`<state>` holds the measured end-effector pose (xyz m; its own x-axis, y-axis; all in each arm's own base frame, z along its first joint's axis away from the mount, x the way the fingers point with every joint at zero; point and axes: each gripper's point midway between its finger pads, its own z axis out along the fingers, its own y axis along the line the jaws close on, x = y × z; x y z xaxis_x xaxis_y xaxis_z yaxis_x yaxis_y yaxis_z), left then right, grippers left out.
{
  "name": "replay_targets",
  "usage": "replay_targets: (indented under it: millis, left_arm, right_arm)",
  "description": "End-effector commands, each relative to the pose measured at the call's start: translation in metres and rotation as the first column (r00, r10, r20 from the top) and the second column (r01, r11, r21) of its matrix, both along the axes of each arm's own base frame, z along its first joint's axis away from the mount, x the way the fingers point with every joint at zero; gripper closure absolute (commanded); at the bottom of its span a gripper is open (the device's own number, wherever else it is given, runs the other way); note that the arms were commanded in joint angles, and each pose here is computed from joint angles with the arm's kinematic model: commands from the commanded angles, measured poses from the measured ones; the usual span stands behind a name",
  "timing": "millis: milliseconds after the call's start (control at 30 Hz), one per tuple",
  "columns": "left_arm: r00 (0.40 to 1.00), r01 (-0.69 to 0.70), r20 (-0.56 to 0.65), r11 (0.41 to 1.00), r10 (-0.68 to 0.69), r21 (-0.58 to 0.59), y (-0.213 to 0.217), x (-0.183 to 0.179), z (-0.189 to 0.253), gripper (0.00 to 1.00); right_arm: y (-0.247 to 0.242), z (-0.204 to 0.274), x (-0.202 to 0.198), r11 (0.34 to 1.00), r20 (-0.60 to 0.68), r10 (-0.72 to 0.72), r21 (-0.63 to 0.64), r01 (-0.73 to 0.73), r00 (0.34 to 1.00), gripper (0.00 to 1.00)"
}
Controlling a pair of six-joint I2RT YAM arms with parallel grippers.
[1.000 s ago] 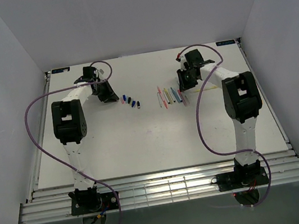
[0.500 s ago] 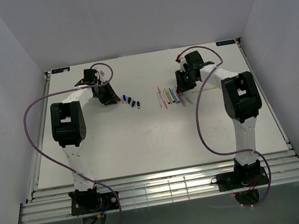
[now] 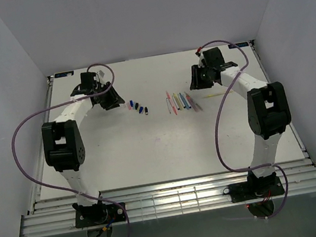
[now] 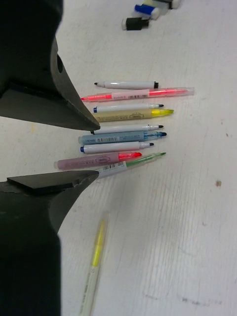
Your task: Open the pen caps
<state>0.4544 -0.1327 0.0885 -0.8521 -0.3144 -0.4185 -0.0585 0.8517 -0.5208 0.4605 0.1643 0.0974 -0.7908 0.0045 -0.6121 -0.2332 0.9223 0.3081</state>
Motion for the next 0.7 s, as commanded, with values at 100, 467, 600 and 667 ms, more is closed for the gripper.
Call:
replay_targets:
  millis: [100, 467, 600, 667]
  left_arm:
    - [0.985, 0.063, 0.167, 0.995, -0.049, -0.079, -0.017, -0.015, 0.069, 0.52]
    - [0.971, 0.147, 0.205, 0.981, -0.12, -0.124, -0.038, -0.039, 0.084, 0.51]
    - [0.966, 0.169, 0.219, 0.976, -0.137, -0.134, -0.044, -0.046, 0.088, 0.51]
    - [0.962, 0.187, 0.228, 0.971, -0.151, -0.146, -0.05, -0.051, 0.089, 0.51]
  right_arm:
    - [-0.074, 0.0, -0.005, 0.918, -0.089, -0.396, -0.059, 0.392, 0.914, 0.51]
    - [-0.094, -0.026, -0.006, 0.837, -0.192, -0.547, -0.094, 0.54, 0.815, 0.4]
    - [-0.102, -0.038, -0.003, 0.811, -0.214, -0.584, -0.108, 0.575, 0.783, 0.36]
    - [-0.103, -0.046, -0.002, 0.802, -0.233, -0.596, -0.116, 0.586, 0.769, 0.33]
